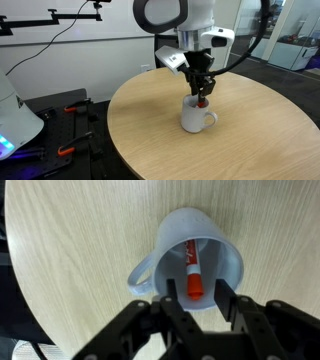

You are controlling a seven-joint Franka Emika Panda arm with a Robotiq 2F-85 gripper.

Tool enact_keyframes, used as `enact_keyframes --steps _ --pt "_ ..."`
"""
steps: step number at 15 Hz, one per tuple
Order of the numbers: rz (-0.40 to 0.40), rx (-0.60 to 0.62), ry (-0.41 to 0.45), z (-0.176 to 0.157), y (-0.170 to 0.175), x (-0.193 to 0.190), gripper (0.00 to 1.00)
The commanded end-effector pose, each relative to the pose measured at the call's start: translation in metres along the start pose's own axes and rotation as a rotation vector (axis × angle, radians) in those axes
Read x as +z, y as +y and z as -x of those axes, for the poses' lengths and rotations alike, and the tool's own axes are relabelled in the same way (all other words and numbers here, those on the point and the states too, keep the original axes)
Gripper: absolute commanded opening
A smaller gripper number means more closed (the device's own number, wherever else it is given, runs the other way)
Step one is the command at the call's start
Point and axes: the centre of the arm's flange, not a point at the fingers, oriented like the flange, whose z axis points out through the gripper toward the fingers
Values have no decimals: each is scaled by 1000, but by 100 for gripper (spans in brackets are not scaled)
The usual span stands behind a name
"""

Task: Remove the marker from the mug and put it on the table

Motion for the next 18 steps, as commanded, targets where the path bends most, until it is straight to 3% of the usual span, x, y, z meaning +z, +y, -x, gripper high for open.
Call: enact_keyframes --steps 1,18 --pt "-6 -41 -3 -13 -2 10 45" --pt "-20 -55 -26 -25 -2 42 42"
